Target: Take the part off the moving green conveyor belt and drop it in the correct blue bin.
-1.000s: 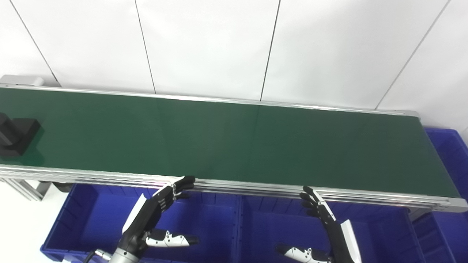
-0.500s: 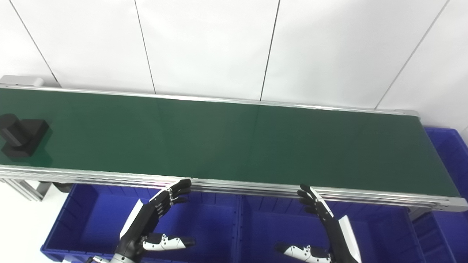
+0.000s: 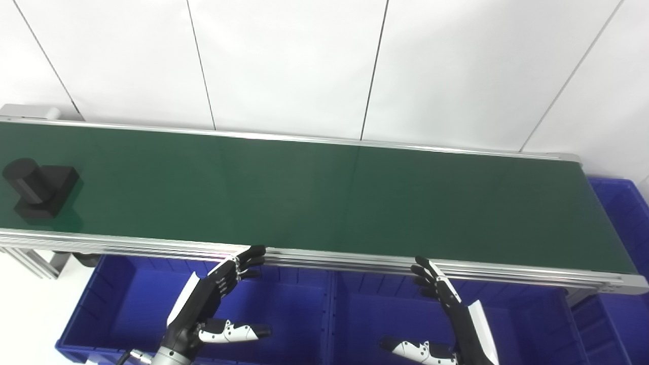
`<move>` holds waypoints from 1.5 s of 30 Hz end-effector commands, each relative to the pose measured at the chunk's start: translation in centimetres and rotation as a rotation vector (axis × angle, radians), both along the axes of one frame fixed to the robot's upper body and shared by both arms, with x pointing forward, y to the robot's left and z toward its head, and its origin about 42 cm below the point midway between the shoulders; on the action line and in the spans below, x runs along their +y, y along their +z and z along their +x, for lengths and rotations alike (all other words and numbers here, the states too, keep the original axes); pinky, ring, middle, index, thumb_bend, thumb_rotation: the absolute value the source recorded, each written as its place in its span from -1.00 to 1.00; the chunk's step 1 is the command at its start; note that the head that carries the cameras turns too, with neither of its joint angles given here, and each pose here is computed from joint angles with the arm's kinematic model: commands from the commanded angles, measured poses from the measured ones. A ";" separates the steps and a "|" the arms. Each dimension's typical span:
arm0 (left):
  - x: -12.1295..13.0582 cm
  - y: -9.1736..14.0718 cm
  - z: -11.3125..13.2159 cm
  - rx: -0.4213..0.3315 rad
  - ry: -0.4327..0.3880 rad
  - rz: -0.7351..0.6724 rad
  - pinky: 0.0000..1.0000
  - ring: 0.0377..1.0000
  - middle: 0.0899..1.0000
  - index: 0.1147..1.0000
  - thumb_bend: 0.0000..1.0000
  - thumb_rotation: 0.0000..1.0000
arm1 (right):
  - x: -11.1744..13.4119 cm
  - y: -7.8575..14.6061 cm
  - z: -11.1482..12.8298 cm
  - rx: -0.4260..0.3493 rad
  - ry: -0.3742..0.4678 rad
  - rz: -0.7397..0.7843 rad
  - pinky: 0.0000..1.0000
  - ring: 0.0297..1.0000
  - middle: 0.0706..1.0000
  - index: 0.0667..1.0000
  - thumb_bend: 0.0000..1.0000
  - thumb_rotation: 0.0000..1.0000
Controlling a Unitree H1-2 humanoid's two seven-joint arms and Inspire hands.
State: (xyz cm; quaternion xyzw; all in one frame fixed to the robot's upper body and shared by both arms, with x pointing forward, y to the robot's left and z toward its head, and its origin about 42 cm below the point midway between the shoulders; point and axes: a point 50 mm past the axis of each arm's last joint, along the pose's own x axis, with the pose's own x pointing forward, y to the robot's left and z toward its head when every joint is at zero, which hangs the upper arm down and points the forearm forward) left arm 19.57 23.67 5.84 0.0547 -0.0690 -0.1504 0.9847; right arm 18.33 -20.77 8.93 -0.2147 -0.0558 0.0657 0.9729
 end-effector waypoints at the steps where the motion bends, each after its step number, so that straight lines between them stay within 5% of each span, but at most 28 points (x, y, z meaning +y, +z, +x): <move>1: -0.3 1.1 0.4 -0.078 -0.003 -0.010 0.58 0.67 0.72 0.64 0.88 -0.53 | -0.1 0.6 0.0 -0.042 -0.001 0.003 0.54 0.62 0.68 0.79 0.71 -0.32; 28: -3.4 -0.2 0.4 -0.047 -0.007 0.019 0.44 0.57 0.59 0.51 1.00 -0.64 | -3.1 -1.7 0.0 -0.047 -0.010 0.035 0.68 0.72 0.73 0.89 0.58 -0.65; 36: -4.0 -0.6 0.6 -0.036 -0.005 0.016 0.44 0.56 0.57 0.49 1.00 -0.61 | -3.7 -2.1 0.0 -0.041 -0.006 0.037 0.74 0.78 0.78 0.96 0.50 -0.94; 40: -4.0 -0.7 0.6 -0.037 -0.002 0.031 0.41 0.55 0.58 0.49 1.00 -0.60 | -3.9 -2.2 0.1 -0.039 -0.013 0.053 0.91 0.83 0.82 0.96 0.47 -0.92; 45: -4.0 -0.6 0.6 -0.042 0.002 0.022 0.41 0.55 0.58 0.49 1.00 -0.59 | -3.8 -1.1 0.1 -0.084 -0.009 0.045 0.84 0.80 0.80 0.96 0.45 -0.92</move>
